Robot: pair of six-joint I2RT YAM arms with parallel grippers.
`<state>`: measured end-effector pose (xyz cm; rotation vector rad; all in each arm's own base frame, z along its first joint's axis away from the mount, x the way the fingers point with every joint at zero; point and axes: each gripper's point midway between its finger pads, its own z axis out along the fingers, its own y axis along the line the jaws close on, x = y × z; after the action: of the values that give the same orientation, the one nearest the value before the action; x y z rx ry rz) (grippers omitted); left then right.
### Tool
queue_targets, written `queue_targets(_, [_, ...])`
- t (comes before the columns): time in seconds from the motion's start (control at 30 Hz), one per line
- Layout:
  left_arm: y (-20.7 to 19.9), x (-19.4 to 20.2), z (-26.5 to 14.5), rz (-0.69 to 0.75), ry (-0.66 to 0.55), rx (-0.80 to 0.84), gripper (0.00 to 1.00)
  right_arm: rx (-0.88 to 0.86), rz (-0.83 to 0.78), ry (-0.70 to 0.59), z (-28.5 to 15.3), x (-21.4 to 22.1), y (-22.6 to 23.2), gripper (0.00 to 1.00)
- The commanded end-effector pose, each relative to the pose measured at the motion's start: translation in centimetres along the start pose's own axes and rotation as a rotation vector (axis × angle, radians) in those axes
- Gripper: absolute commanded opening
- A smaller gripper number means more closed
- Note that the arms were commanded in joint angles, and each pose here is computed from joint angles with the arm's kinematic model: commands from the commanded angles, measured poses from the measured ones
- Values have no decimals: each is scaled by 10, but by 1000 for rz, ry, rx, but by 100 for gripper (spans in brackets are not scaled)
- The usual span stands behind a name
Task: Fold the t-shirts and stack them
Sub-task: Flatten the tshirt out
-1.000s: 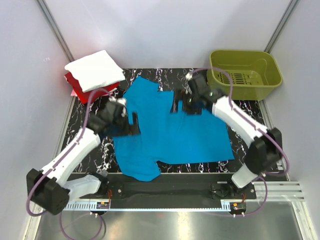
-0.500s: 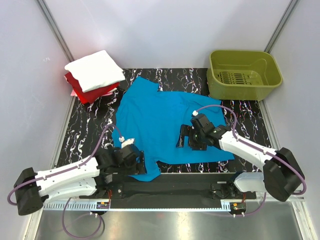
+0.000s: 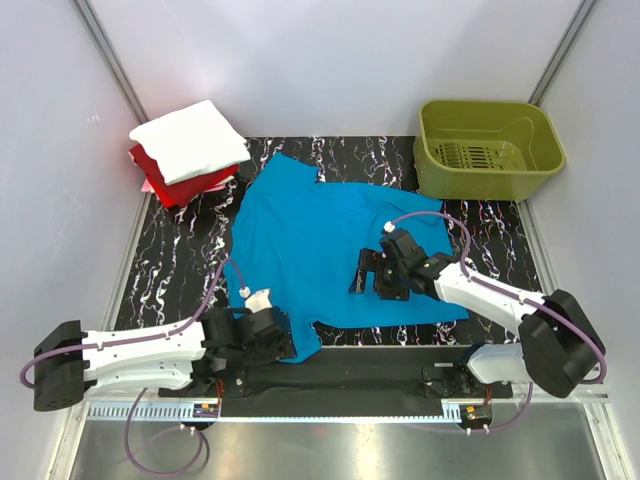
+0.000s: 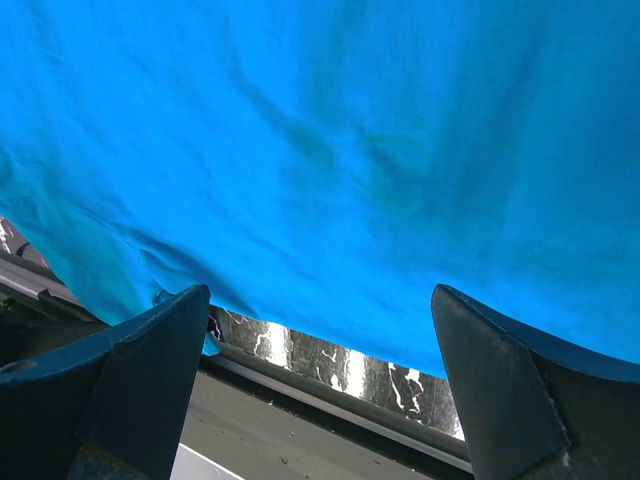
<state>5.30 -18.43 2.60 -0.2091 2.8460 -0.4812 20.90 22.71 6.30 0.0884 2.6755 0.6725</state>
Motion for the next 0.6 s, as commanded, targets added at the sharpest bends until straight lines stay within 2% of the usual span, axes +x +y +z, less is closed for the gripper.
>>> queue_targets(0.0, [-2,-13,3,-44,-82,13,77,-24,-3,-22,5,-5,7,100])
queue_targets(0.17, [11,-12,16,-57,-98,-17,75,-23,-4,-10,8,-4,8,100])
queue_targets(0.57, [11,-30,21,-58,-200,-9,52,-31,-12,-13,7,-3,8,100])
